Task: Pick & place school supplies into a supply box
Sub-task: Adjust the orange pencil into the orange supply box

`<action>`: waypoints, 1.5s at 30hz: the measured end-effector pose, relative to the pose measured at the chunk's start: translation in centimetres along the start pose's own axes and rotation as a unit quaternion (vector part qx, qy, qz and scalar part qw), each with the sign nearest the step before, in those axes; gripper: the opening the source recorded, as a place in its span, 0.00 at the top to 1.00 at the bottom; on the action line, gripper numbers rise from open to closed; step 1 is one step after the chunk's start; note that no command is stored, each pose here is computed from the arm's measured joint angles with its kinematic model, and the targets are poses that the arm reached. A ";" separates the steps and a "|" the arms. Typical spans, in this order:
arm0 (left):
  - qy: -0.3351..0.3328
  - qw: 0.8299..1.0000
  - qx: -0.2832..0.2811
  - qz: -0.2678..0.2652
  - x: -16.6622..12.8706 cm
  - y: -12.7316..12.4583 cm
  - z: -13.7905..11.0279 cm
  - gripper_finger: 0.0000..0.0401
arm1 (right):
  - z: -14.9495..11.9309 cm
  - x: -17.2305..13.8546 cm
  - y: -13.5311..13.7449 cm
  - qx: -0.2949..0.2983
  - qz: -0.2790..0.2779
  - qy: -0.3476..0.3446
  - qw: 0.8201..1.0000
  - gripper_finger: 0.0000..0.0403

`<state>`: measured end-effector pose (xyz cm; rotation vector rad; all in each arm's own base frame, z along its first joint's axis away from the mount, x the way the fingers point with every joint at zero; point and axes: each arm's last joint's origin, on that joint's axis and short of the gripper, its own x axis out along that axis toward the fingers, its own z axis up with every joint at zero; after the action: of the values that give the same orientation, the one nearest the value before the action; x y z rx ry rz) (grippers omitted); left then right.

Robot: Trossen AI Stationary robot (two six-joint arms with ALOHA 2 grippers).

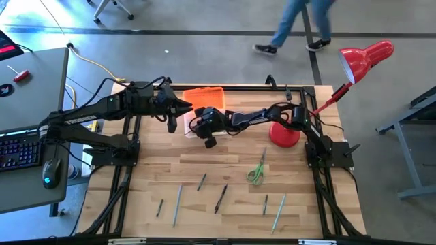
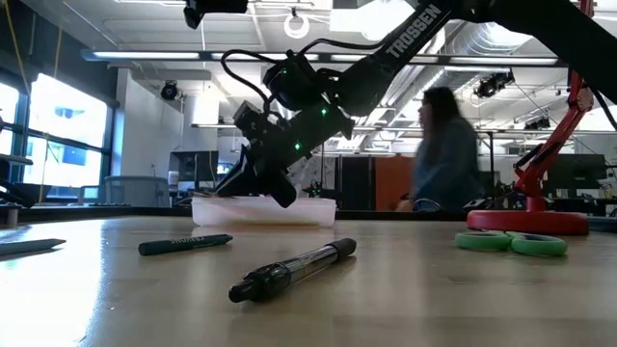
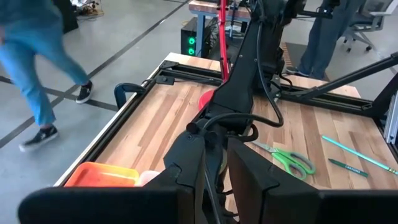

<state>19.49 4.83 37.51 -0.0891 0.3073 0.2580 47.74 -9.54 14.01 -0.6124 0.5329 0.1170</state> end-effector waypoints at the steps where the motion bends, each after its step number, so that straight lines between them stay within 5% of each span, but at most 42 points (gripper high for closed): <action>1: 0.000 1.000 0.000 0.000 0.0 0.0 0.0 0.75 | 0.1 0.0 -0.1 0.002 0.002 0.002 1.000 0.90; 9: 0.000 1.000 0.000 0.000 0.0 0.0 0.0 0.75 | 2.3 -0.2 -1.4 0.013 0.017 0.009 1.000 0.90; 20: 0.000 1.000 0.000 0.000 0.0 0.0 0.0 0.75 | 1.8 0.0 -0.9 0.018 0.033 0.038 0.999 0.83; 40: 0.004 1.000 0.004 0.001 0.0 0.0 -0.1 0.75 | -0.7 1.0 -0.8 0.033 0.017 0.100 0.994 0.99; 45: 0.004 1.000 0.004 0.001 0.0 0.0 -0.1 0.75 | -0.9 0.9 -0.8 0.030 -0.006 0.136 0.990 0.96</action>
<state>19.46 4.83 37.43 -0.0827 0.3170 0.2577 48.29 -10.75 13.31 -0.5769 0.7930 0.0049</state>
